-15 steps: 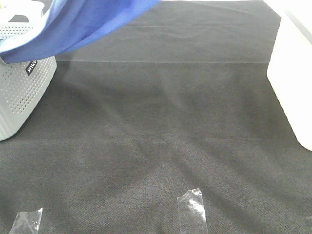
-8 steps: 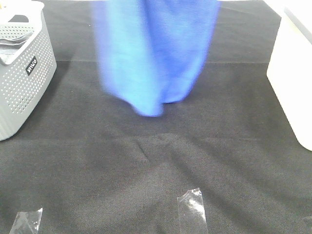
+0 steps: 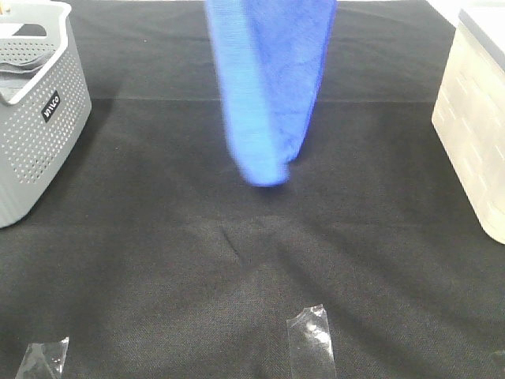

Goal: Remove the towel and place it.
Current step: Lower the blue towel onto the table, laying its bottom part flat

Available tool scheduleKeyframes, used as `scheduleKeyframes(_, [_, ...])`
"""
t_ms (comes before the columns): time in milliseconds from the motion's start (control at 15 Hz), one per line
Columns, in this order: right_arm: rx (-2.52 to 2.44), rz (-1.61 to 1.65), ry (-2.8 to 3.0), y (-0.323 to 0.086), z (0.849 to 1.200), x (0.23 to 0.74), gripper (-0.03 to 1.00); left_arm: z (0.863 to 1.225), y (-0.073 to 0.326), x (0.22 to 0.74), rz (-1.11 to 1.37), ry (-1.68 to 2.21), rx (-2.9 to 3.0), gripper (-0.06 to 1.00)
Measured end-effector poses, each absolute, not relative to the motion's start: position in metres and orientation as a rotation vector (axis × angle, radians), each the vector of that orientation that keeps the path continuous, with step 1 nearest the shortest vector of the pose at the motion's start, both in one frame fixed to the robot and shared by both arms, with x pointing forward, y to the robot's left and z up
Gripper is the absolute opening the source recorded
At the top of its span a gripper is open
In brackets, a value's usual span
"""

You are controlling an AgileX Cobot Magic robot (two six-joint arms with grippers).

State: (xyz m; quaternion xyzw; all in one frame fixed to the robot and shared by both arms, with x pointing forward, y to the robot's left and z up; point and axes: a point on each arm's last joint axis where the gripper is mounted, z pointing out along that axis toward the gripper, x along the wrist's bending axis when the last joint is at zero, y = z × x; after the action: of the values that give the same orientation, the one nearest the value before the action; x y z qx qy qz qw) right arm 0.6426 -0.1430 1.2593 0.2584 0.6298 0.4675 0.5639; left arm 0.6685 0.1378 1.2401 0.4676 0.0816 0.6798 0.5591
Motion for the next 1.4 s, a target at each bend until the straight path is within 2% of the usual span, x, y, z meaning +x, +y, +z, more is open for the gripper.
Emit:
scheduleKeyframes(333, [0.636, 1.106, 1.426, -0.162, 1.227, 0.689, 0.00, 1.219, 0.124, 0.719, 1.645, 0.175, 1.045, 0.00])
scheduleKeyframes(600, [0.678, 1.193, 1.297, -0.177, 1.229, 0.721, 0.00, 1.190, 0.130, 0.762, 1.662, 0.230, 0.990, 0.00])
scheduleKeyframes(800, [0.695, 1.193, 1.311, -0.176, 1.222, 0.725, 0.00, 1.175, 0.128, 0.771, 1.648, 0.264, 1.046, 0.00])
scheduleKeyframes(1067, [0.664, 1.224, 1.273, -0.175, 1.227, 0.724, 0.00, 1.180, 0.129, 0.769, 1.651, 0.262, 1.039, 0.00])
scheduleKeyframes(1400, [0.543, 1.333, 1.125, -0.172, 1.245, 0.716, 0.00, 1.203, 0.132, 0.756, 1.678, 0.215, 0.942, 0.00])
